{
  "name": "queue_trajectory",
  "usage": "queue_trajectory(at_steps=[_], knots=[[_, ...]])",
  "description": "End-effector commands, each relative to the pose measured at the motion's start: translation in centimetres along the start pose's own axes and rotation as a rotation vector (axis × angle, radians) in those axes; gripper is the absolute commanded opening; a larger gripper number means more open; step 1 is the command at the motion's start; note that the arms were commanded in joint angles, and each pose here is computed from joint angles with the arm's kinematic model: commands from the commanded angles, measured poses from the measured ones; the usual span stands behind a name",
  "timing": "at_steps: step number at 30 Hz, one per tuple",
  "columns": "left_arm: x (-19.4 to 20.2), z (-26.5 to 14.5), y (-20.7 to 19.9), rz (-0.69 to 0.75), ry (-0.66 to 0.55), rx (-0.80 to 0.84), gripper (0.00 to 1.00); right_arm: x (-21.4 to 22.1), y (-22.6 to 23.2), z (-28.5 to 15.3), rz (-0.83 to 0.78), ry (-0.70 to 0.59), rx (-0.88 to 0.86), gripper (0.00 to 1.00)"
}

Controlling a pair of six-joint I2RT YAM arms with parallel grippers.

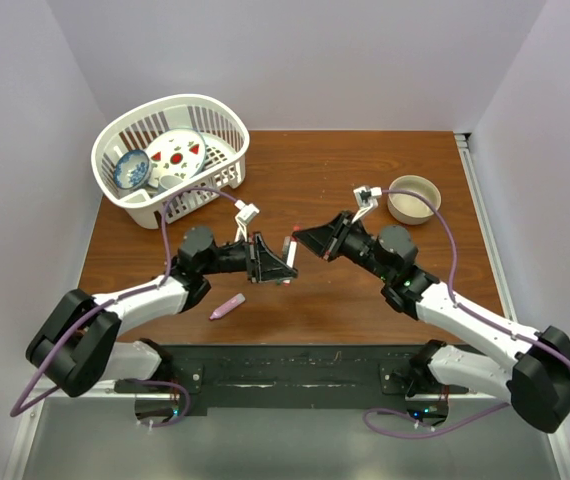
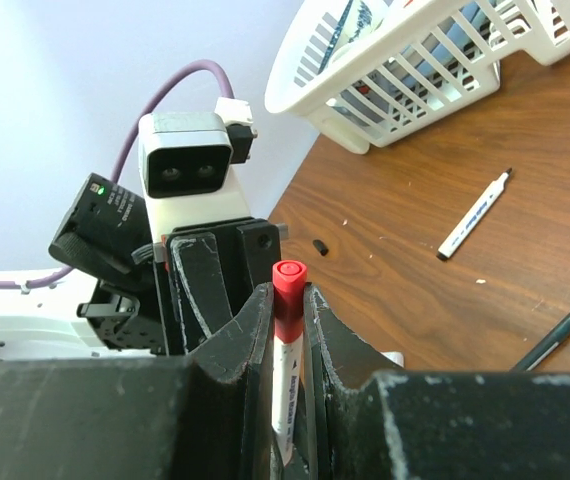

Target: Insert the pens into the pen caps

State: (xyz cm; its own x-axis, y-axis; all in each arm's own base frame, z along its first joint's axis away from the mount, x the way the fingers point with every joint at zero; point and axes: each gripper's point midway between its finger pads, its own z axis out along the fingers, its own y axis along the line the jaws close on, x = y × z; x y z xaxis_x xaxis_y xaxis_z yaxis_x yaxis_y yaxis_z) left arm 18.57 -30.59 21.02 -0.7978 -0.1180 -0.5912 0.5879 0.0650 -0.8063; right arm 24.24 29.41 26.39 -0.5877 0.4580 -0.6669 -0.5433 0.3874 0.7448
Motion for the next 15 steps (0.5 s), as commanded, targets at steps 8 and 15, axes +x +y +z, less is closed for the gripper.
queue_trajectory(at_steps=[8, 15], knots=[[-4.2, 0.2, -2.6, 0.254, -0.107, 0.037, 0.00, -0.4, 2.6, -1.5, 0.051, 0.009, -0.033, 0.40], [-3.0, -0.8, -4.0, 0.297, -0.081, 0.074, 0.00, -2.5, 4.1, -0.9, -0.022, -0.005, -0.029, 0.66]])
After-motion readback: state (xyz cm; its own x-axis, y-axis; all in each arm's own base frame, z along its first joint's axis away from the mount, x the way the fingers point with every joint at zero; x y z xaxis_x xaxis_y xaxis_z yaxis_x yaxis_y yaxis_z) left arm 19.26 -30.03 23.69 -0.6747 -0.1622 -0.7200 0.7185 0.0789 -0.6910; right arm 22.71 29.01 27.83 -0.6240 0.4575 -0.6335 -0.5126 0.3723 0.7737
